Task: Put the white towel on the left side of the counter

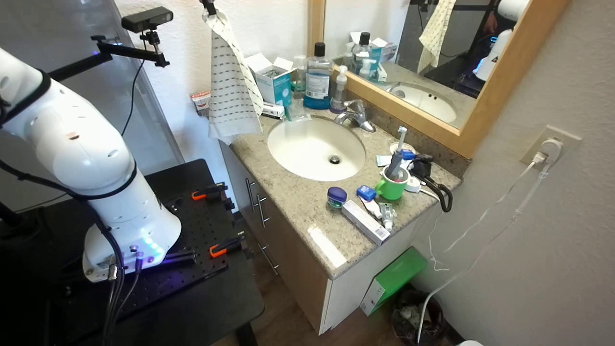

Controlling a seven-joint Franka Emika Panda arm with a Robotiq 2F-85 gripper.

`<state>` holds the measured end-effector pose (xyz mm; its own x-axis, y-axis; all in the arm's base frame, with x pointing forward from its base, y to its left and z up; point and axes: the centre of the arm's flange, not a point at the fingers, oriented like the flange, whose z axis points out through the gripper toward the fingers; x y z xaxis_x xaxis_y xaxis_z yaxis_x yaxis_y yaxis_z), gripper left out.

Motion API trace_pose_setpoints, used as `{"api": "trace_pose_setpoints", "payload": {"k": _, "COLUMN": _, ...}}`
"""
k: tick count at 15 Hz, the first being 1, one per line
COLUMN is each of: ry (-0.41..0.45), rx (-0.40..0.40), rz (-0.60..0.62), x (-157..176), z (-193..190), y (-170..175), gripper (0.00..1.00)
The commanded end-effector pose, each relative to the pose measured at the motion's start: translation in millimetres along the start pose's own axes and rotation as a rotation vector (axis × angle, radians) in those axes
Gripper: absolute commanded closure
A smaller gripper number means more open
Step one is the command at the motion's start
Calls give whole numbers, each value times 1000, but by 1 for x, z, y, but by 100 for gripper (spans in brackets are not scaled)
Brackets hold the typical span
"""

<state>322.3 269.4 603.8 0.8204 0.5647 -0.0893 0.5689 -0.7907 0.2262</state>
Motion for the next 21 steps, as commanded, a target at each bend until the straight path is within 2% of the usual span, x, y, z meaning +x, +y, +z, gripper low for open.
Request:
{"api": "trace_pose_setpoints", "payload": {"k": 1, "ry": 5, "rx": -59, "rz": -32, "x": 5, "z": -13, "y": -13, "gripper": 99}}
{"api": "trace_pose_setpoints", "payload": {"k": 6, "ry": -20, "rx": -100, "rz": -77, "x": 19, "z": -7, "y": -23, "gripper": 99}}
{"api": "trace_pose_setpoints", "payload": {"k": 7, "ry": 6, "rx": -81, "rz": -60, "x": 9, "z": -4, "y": -22, "gripper": 99}}
{"api": "trace_pose_setpoints", "payload": {"k": 12, "ry": -1, "rx": -79, "rz": -64, "x": 11, "z": -1, "y": -22, "gripper": 97}}
{"api": "trace_pose_setpoints", "payload": {"k": 17, "ry": 44, "rx": -18, "rz": -36, "x": 22, "z": -8, "y": 4, "gripper": 99}}
{"api": "trace_pose_setpoints", "payload": {"k": 21, "ry": 80, "rx": 21, "rz": -35, "x": 32, "z": -18, "y": -3, "gripper": 99}}
